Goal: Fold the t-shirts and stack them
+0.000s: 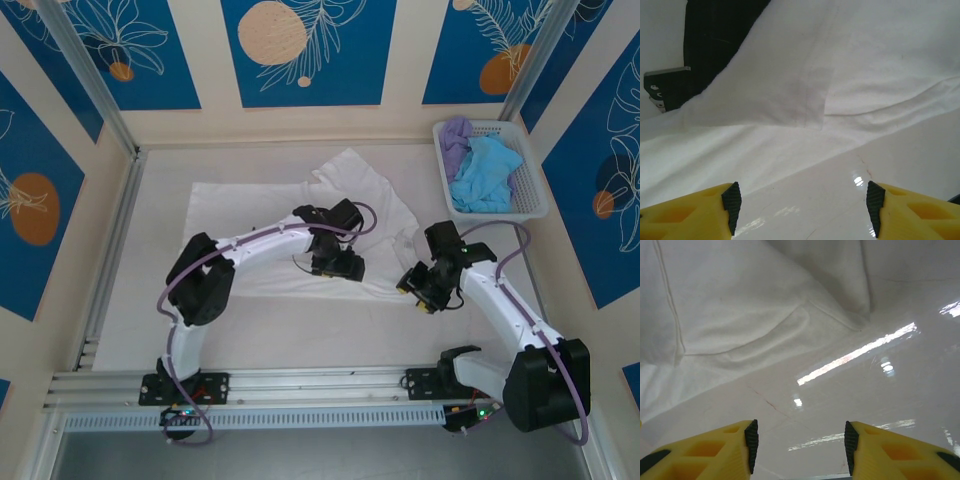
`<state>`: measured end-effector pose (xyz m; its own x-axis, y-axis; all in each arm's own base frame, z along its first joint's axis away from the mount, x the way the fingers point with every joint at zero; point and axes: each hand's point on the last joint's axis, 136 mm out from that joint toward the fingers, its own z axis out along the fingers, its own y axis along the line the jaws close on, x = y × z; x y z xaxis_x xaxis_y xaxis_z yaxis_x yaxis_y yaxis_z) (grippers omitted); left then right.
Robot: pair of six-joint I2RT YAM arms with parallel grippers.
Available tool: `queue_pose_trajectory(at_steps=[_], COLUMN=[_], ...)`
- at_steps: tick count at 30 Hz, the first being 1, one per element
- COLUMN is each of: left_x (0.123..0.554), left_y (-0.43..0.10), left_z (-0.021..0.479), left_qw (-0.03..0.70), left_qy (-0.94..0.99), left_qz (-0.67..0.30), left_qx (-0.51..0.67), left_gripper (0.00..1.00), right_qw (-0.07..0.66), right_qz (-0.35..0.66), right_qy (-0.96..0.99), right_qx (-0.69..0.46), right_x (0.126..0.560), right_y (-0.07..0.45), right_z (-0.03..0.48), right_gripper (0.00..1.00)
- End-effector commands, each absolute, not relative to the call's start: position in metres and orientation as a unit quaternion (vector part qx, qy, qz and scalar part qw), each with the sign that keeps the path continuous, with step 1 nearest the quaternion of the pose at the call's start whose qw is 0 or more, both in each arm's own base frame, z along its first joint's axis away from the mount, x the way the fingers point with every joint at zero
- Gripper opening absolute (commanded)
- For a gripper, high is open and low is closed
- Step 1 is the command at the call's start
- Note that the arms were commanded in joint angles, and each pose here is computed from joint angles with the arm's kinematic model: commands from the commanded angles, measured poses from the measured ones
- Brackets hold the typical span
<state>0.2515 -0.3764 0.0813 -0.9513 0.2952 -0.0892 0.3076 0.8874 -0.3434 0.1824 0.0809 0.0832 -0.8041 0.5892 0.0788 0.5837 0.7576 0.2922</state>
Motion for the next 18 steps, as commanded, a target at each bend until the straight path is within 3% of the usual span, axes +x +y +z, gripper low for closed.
queue_pose_trajectory(at_steps=[1,11,18], left_x=[0.246,0.253,0.258], left_y=[-0.387,-0.402,-0.400], left_z=[0.080,0.066,0.068], left_qw=[-0.020,-0.053,-0.055], left_qy=[0.976,0.982,0.981], left_qz=[-0.191,-0.178,-0.170], left_qx=[0.105,0.028,-0.077], left_gripper=[0.68,0.60,0.62], right_qw=[-0.003,-0.020,-0.027], right_qz=[0.162,0.156,0.154], right_qy=[0.939,0.942,0.943], right_qx=[0.305,0.296,0.294], right_x=[0.177,0.185,0.192], right_y=[0.086,0.089,0.091], right_z=[0.077,0.061,0.057], right_gripper=[0.52,0.51,0.51])
